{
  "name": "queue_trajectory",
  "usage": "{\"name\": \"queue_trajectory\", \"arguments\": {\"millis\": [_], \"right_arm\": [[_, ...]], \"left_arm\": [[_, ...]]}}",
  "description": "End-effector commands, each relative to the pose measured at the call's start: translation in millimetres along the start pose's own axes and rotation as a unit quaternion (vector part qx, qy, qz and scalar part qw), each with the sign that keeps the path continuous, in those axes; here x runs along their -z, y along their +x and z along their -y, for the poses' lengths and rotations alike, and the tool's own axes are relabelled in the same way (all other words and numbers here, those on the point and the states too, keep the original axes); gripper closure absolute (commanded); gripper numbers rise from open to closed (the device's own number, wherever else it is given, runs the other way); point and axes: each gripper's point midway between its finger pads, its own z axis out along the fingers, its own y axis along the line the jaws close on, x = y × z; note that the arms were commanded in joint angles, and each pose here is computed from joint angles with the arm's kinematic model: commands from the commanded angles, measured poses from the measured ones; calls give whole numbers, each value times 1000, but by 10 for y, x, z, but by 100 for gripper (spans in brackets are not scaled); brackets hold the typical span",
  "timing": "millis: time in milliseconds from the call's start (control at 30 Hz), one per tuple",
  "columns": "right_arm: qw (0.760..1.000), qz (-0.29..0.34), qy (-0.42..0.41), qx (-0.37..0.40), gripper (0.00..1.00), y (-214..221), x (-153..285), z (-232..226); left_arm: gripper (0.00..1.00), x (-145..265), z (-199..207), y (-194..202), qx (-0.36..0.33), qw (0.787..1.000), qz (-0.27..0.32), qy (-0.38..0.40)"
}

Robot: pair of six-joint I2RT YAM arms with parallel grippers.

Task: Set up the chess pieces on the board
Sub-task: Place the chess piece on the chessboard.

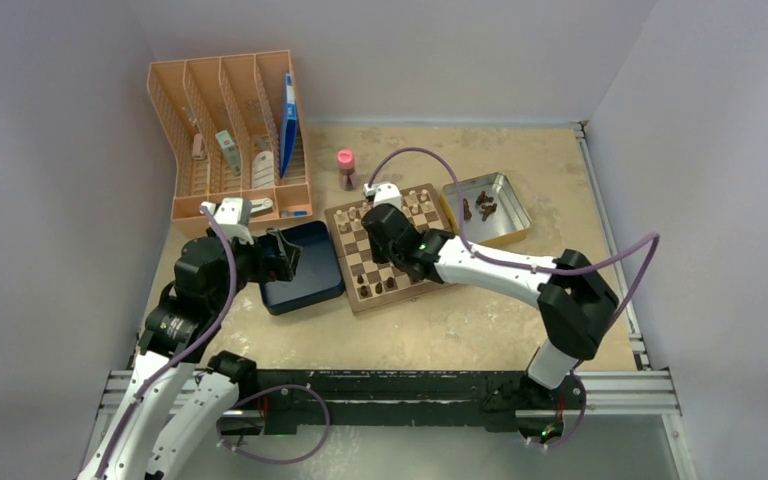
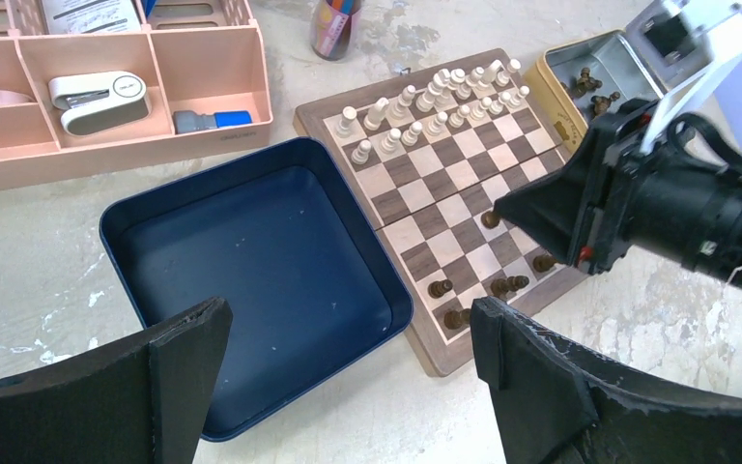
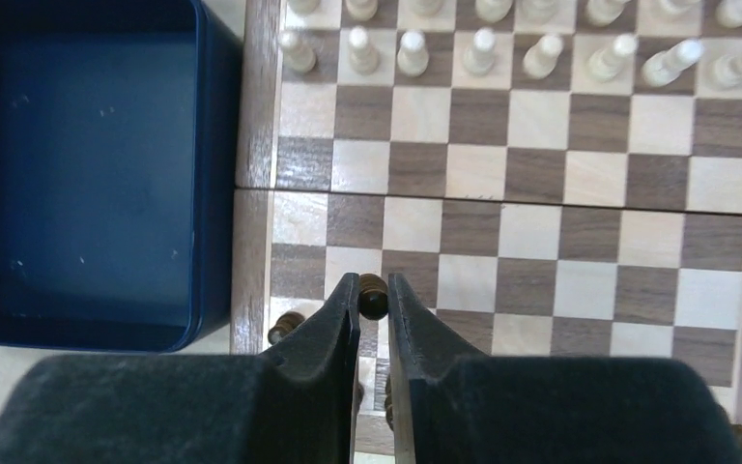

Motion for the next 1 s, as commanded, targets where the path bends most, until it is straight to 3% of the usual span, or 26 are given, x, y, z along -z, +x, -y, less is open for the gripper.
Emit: {"name": "queue_trajectory", "arguments": {"millis": [0, 500, 967], "right_arm": [[1000, -12, -8, 1, 85, 124, -34, -153], [998, -45, 10, 30, 85, 443, -141, -244], [998, -46, 13, 42, 82, 392, -167, -274]], "left_arm": [[5, 14, -5, -103, 3, 1000, 17, -5], [5, 1, -10, -93, 3, 1000, 15, -5], [5, -13, -17, -76, 4, 1000, 9, -8]]}}
